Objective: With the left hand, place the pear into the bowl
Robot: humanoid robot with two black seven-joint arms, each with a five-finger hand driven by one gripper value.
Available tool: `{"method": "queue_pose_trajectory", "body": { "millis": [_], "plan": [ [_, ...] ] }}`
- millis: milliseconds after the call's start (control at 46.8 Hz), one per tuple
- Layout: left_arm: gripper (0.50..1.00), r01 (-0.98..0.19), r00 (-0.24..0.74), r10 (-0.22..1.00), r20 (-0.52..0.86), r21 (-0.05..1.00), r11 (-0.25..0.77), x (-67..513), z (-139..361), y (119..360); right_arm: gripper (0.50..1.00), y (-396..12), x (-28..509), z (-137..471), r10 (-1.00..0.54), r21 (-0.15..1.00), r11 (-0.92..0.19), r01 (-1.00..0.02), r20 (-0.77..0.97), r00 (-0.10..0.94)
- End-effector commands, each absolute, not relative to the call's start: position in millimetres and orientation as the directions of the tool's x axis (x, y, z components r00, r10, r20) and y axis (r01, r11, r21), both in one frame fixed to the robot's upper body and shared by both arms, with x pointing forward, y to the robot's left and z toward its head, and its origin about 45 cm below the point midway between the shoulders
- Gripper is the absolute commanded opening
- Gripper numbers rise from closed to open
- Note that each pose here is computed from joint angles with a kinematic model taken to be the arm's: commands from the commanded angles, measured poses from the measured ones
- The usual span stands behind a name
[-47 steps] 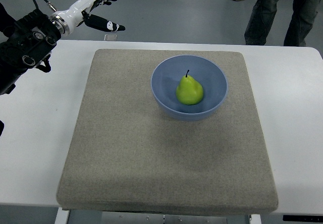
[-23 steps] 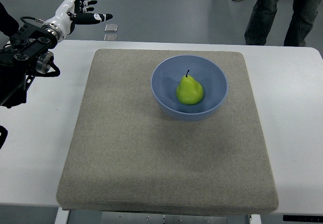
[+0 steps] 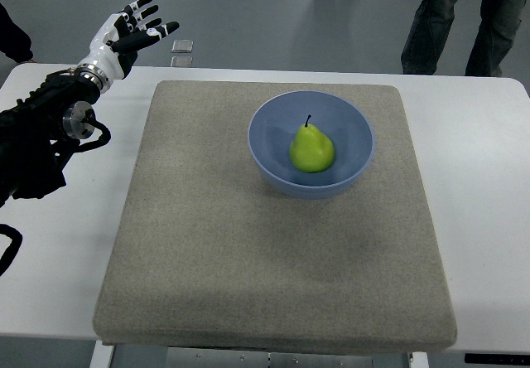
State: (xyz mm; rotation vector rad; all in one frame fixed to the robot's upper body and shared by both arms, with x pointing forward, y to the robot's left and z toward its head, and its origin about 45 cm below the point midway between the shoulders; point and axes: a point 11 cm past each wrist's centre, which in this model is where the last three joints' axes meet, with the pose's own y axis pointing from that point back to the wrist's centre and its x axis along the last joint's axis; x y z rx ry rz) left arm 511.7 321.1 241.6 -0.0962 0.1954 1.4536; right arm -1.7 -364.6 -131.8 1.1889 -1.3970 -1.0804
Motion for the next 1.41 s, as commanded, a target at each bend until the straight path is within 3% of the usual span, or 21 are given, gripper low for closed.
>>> {"method": "queue_pose_trajectory", "body": {
  "millis": [0, 257, 449, 513, 727, 791, 1390],
  "plan": [
    [0.919, -0.992, 0.114, 0.956, -0.271, 0.026, 0.126, 509.6, 242.0, 326.5, 0.926, -364.5, -1.8, -131.8, -0.991, 0.983, 0.129, -0.13, 0.123, -0.053],
    [0.921, -0.991, 0.127, 0.917, -0.378, -0.005, 0.135, 503.2, 234.0, 329.0, 0.926, -364.5, -1.8, -131.8, -0.991, 0.983, 0.129, -0.13, 0.123, -0.053],
    [0.93, -0.991, 0.128, 0.917, -0.378, -0.003, 0.137, 503.3, 233.4, 327.4, 0.926, -364.5, -1.8, -131.8, -0.991, 0.983, 0.129, -0.13, 0.123, -0.053],
    [0.958, -0.991, 0.128, 0.917, -0.378, -0.003, 0.137, 503.3, 233.4, 327.4, 0.926, -364.5, -1.8, -131.8, -0.991, 0.983, 0.129, -0.13, 0.123, -0.053],
    [0.969, -0.99, 0.131, 0.916, -0.379, -0.004, 0.14, 503.4, 233.6, 326.5, 0.926, -364.5, -1.8, -131.8, -0.991, 0.983, 0.129, -0.13, 0.123, -0.053],
    [0.992, -0.99, 0.135, 0.915, -0.38, -0.008, 0.143, 504.2, 235.1, 324.7, 0.926, -364.5, -1.8, -131.8, -0.991, 0.983, 0.129, -0.13, 0.123, -0.053],
    [0.994, -0.989, 0.138, 0.915, -0.379, -0.013, 0.144, 505.4, 238.0, 324.1, 0.926, -358.4, -4.3, -132.9, -0.994, 0.987, 0.102, -0.125, 0.096, -0.056]
  ]
}}
